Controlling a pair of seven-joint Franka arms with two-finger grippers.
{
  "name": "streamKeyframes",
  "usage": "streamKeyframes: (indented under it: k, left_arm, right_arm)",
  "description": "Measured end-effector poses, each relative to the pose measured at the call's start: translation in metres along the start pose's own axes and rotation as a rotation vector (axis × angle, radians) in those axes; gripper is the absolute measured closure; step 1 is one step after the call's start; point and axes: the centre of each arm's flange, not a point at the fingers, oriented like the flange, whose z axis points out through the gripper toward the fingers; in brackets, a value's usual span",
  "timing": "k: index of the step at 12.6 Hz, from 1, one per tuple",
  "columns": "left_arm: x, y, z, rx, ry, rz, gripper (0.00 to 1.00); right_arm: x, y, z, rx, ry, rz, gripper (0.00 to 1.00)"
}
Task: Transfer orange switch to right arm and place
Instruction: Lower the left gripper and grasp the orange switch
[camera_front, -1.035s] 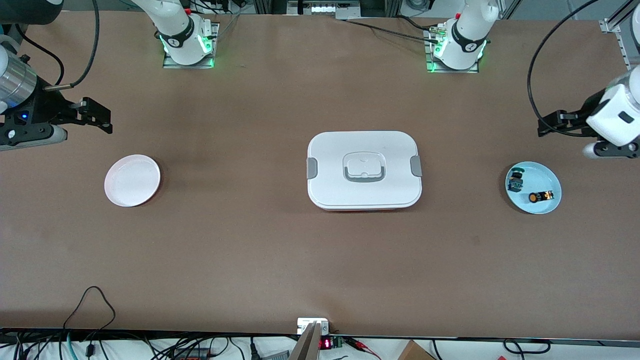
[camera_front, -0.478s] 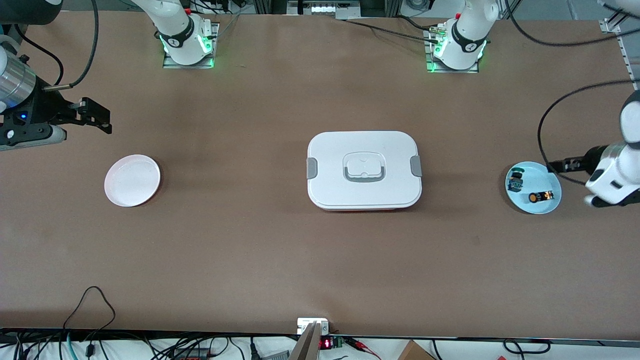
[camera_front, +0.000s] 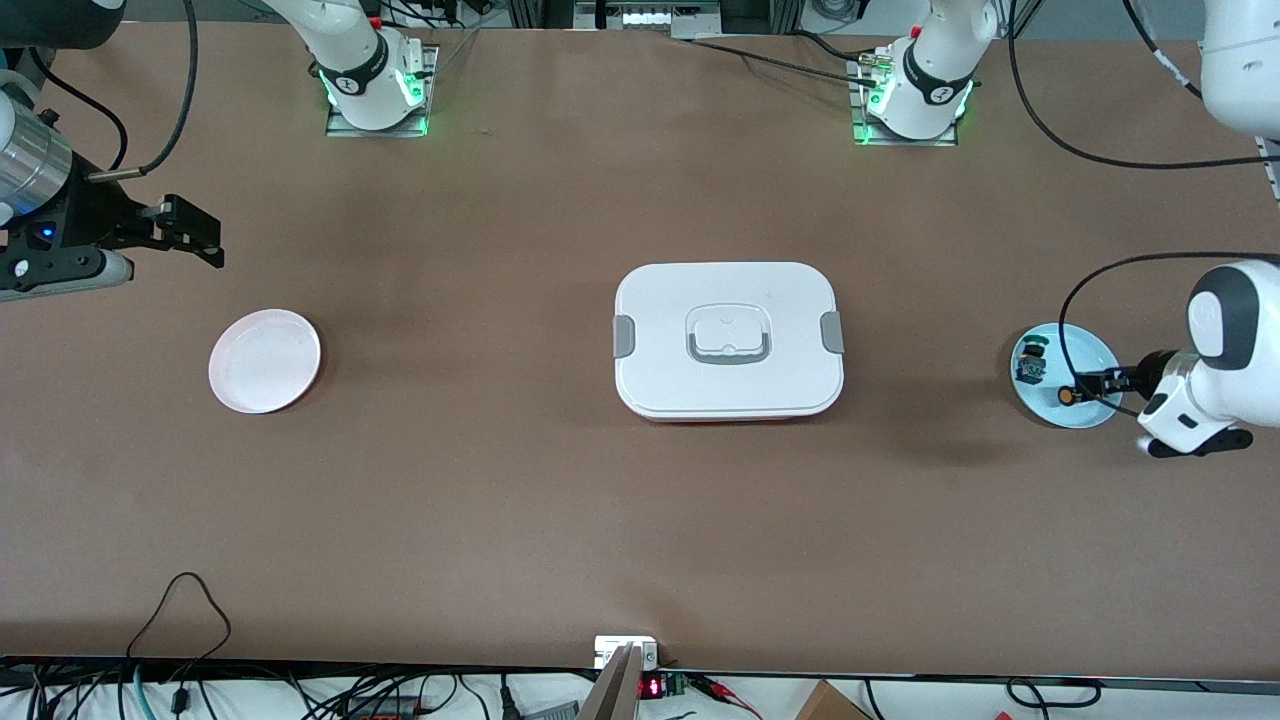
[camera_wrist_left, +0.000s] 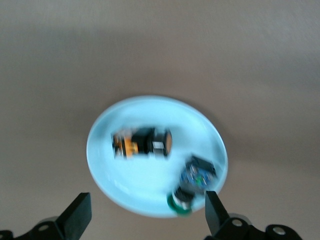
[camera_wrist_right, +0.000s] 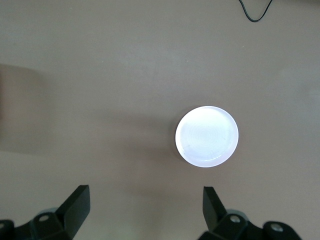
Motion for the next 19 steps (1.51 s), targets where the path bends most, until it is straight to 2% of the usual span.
streamKeyframes:
  k: [2,4,6,10,15,19]
  left_arm:
    - [0.002,-0.017,0.014,-0.031,0.004,-0.005,0.0]
    - [0.001,-0.031,0.024,-0.156,0.005,-0.071,0.0]
    - [0.0,-0.042,0.031,-0.211,0.009,-0.097,0.0]
    - [0.007,-0.048,0.034,-0.199,0.085,-0.114,0.0]
    - [0.003,-0.051,0.055,-0.207,0.062,-0.124,0.0]
    - [0.004,-0.05,0.06,-0.201,0.1,-0.112,0.0]
  right_arm:
    - [0.0,0.0,0.0,0.0,0.0,0.0,0.0]
    - [0.0,0.0,0.0,0.0,0.0,0.0,0.0]
    - [0.0,0.0,0.0,0.0,0.0,0.0,0.0]
    - [0.0,0.0,0.0,0.0,0.0,0.0,0.0]
    - [0.0,0.0,0.0,0.0,0.0,0.0,0.0]
    - [0.0,0.0,0.0,0.0,0.0,0.0,0.0]
